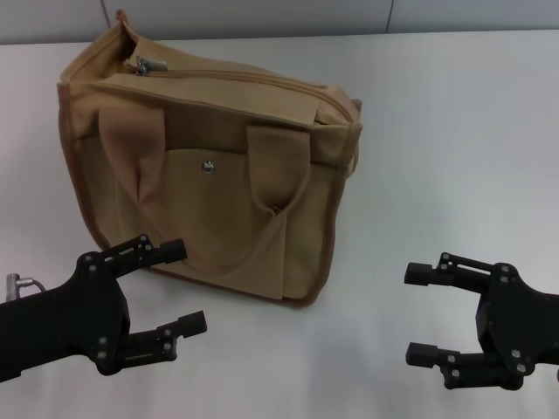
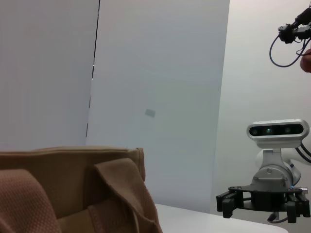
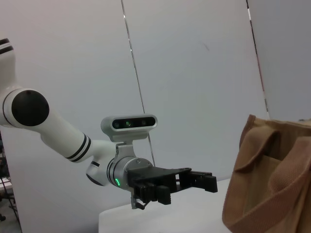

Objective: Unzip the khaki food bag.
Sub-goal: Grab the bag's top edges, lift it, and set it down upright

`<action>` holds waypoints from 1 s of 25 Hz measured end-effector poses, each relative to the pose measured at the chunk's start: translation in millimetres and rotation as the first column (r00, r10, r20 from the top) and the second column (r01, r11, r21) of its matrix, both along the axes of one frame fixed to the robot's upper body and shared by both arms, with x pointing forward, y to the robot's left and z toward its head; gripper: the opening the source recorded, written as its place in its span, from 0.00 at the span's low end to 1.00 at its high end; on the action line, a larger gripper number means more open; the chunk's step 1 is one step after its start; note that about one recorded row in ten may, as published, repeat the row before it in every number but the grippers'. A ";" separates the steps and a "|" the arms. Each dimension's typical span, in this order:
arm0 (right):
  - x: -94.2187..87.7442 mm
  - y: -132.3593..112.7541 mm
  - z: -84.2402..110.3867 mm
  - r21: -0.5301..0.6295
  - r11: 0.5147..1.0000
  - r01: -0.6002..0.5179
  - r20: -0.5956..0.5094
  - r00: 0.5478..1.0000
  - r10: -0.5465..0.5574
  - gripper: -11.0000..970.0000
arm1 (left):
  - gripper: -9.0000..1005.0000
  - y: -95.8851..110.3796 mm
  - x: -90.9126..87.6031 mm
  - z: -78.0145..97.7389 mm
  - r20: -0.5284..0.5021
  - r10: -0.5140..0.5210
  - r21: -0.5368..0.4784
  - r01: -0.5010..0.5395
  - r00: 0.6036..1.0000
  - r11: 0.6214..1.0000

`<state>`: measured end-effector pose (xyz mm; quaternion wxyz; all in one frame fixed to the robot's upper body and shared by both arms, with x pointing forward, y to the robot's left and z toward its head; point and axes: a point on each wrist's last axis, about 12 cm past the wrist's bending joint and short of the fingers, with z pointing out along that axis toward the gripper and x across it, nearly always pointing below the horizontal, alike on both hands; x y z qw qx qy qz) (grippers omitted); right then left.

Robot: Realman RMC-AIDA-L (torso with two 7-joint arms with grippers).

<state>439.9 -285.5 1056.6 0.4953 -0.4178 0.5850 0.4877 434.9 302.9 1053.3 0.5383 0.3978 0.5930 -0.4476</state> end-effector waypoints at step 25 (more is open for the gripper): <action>0.9 2.7 -2.2 0.001 1.000 0.007 -0.005 1.000 -0.007 0.83 | 0.79 41.4 24.1 -8.6 0.111 0.537 0.016 -0.541 0.836 0.841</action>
